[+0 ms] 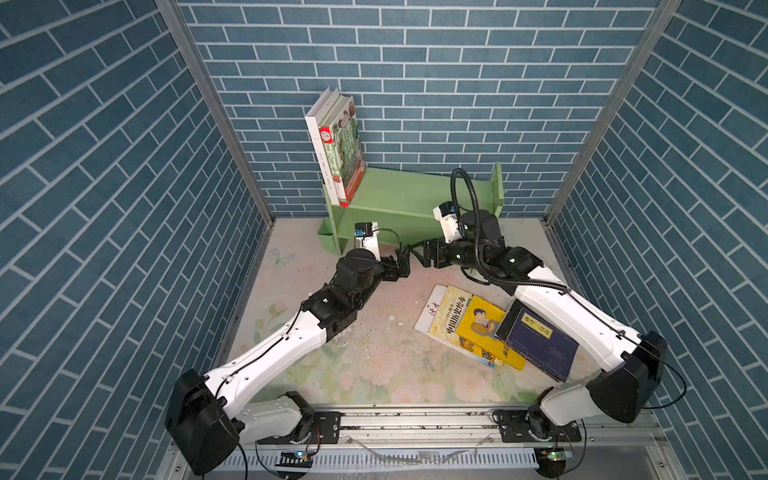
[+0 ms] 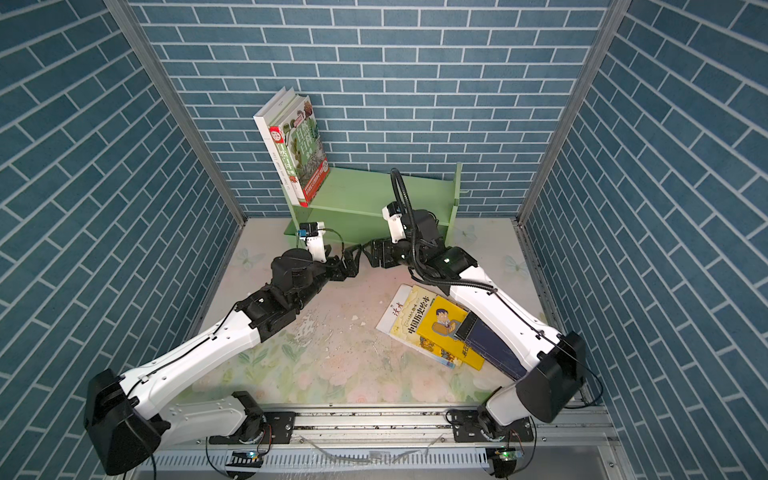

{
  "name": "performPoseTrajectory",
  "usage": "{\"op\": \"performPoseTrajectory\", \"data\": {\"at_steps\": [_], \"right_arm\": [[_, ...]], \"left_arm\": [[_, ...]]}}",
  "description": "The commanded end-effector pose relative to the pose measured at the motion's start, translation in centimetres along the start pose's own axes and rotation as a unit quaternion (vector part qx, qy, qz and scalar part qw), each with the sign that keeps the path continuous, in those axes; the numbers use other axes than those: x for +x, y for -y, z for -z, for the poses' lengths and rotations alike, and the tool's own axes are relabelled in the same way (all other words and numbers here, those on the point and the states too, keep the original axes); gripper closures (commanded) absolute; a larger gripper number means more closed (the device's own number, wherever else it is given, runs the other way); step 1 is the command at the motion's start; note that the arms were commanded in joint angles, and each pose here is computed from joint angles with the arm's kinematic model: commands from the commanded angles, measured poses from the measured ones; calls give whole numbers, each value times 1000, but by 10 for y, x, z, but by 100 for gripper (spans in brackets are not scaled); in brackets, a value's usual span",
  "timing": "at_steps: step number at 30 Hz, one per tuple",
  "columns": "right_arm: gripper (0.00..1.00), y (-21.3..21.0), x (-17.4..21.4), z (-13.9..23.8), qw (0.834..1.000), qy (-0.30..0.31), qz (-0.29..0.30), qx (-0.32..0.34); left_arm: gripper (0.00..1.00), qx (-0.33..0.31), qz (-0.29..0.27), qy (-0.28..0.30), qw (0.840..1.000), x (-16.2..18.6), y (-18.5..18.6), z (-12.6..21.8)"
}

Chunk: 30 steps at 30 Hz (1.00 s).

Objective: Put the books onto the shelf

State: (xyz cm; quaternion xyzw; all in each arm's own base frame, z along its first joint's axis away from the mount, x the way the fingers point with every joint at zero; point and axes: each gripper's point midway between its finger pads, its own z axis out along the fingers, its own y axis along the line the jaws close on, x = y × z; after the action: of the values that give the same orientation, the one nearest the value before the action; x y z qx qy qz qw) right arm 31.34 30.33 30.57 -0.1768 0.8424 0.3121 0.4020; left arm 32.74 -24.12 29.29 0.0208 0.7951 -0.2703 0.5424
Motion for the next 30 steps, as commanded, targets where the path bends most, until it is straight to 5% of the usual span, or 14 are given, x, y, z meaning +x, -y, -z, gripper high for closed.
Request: {"op": "performPoseTrajectory", "data": {"at_steps": [1, 9, 15, 18, 25, 30], "right_arm": [[16, 36, 21, 31, 995, 17, -52, 84], [16, 85, 102, 54, 973, -35, -144, 178], [16, 101, 134, 55, 963, -63, -163, 206], [16, 106, 143, 54, 960, -70, -166, 214], [16, 122, 163, 43, 952, -80, -186, 227], [16, 138, 175, 36, 948, -77, -215, 222]], "left_arm": [[0, 9, 35, -93, 995, 59, -2, 10], [0, 59, 63, -183, 979, 139, 46, 29], [0, 181, 137, -190, 955, 151, 76, 25], [0, 106, 142, -235, 956, 167, 50, 17], [0, 9, 181, -361, 915, 236, 12, 1], [0, -31, 191, -386, 902, 258, 0, -7]]}}
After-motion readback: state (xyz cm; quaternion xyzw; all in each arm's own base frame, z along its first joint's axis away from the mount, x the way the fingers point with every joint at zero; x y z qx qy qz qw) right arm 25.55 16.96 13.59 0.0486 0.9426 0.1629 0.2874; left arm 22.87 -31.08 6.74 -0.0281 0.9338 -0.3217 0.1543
